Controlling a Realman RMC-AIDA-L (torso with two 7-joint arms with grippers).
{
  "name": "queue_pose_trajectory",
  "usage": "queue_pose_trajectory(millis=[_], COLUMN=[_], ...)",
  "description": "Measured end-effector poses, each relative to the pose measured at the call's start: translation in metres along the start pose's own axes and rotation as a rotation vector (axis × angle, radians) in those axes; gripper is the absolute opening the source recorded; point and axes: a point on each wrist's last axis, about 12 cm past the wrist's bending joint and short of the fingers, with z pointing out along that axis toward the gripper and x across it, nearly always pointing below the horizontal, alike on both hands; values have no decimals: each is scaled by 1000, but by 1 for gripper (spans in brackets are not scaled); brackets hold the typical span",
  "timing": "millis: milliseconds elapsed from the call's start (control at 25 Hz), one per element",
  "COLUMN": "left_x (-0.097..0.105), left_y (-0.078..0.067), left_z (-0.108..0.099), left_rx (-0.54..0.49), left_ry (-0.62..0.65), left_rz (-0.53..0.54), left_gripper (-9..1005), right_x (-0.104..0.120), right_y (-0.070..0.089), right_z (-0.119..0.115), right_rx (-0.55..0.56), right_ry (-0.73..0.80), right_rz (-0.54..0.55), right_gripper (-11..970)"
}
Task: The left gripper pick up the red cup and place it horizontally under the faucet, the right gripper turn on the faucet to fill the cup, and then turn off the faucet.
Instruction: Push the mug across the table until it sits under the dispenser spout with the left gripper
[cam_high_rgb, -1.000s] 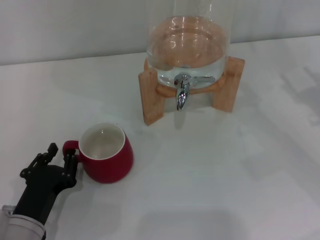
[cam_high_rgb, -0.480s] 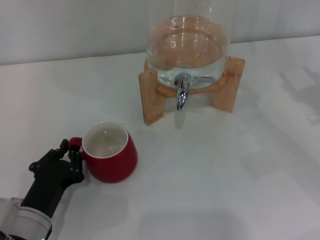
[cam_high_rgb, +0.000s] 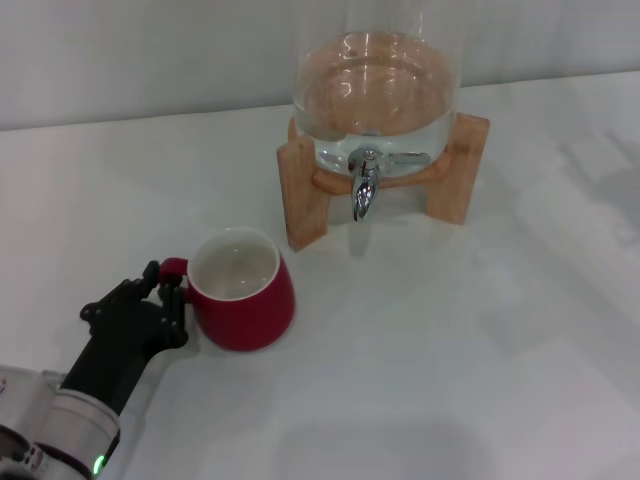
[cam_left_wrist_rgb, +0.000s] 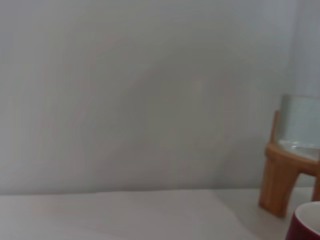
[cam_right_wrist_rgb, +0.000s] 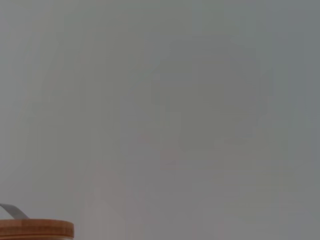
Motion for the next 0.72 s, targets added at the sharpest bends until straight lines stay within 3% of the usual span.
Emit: queue_pose_trajectory(millis=[720], left_x=[-13], left_y=[-5], left_z=[31], left_rx=[102], left_ry=[28], left_rz=[62], left_gripper=[169], right_x=[1], right_y=[2], right_z=[0], right_rx=[3], right_ry=[-3], right_rz=[4], right_gripper=[779])
